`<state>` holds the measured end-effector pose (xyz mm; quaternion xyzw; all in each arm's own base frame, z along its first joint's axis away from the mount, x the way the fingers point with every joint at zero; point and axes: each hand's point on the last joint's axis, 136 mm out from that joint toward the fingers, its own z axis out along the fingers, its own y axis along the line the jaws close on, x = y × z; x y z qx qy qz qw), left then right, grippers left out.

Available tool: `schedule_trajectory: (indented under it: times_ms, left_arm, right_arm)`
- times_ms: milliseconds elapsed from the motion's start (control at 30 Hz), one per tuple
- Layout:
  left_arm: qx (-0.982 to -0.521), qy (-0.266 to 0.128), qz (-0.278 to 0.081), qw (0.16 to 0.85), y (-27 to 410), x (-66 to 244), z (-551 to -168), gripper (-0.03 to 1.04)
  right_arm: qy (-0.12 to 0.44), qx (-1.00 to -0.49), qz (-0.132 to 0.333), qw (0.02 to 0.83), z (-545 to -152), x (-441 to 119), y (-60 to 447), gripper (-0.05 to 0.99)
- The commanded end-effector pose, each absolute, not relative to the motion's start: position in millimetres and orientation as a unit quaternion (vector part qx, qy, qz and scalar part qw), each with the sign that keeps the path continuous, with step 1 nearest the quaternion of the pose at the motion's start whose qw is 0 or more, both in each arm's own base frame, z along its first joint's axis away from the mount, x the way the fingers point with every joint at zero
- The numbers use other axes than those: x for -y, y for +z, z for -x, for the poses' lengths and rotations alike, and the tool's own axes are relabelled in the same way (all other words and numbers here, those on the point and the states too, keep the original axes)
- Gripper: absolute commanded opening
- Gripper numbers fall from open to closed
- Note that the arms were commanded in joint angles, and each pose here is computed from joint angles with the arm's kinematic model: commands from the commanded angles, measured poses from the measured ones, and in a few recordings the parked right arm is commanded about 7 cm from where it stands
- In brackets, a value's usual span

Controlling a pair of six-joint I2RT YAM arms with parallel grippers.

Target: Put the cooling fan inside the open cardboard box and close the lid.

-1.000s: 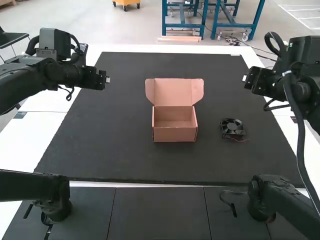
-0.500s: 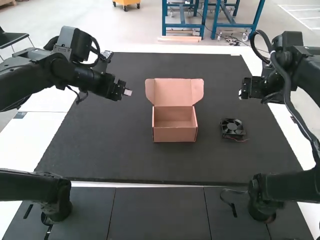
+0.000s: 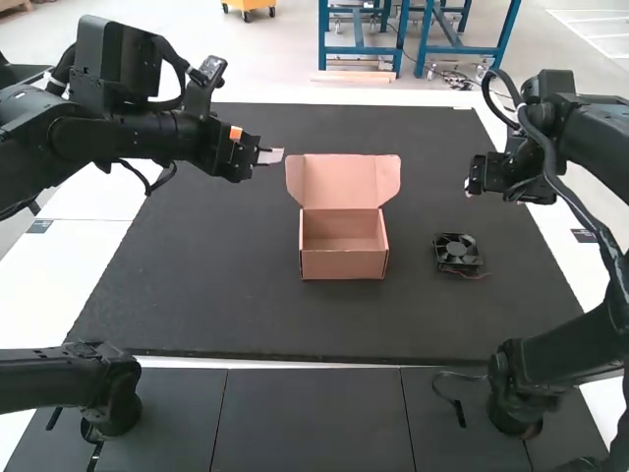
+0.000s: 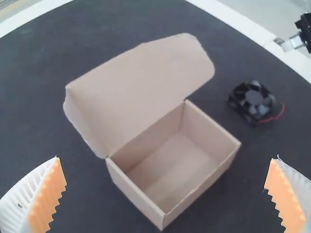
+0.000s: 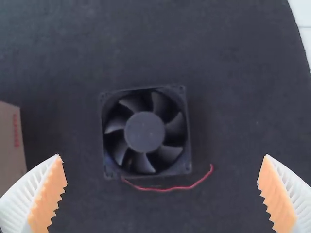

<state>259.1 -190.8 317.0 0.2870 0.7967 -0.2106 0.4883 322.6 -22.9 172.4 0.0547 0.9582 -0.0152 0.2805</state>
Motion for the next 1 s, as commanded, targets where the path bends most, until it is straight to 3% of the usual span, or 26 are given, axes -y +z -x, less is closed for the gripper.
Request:
schedule_trajectory:
  times_ms: [0,367,633,967]
  left_arm:
    - [-0.794,-0.223,-0.280,0.492,318,194,-257,0.97]
    - [-0.796,-0.213,-0.271,0.499,315,190,-261,0.97]
    - [-0.799,-0.220,-0.258,0.497,312,190,-263,0.97]
    - [-0.801,-0.221,-0.254,0.496,310,190,-264,0.97]
  right_arm:
    - [-0.048,-0.959,-0.050,0.274,-324,37,168,0.90]
    - [-0.070,-0.974,-0.054,0.207,-328,73,127,0.90]
    - [-0.049,-0.984,-0.037,0.167,-333,65,100,0.90]
    - [-0.041,-0.987,-0.048,0.148,-351,68,75,0.90]
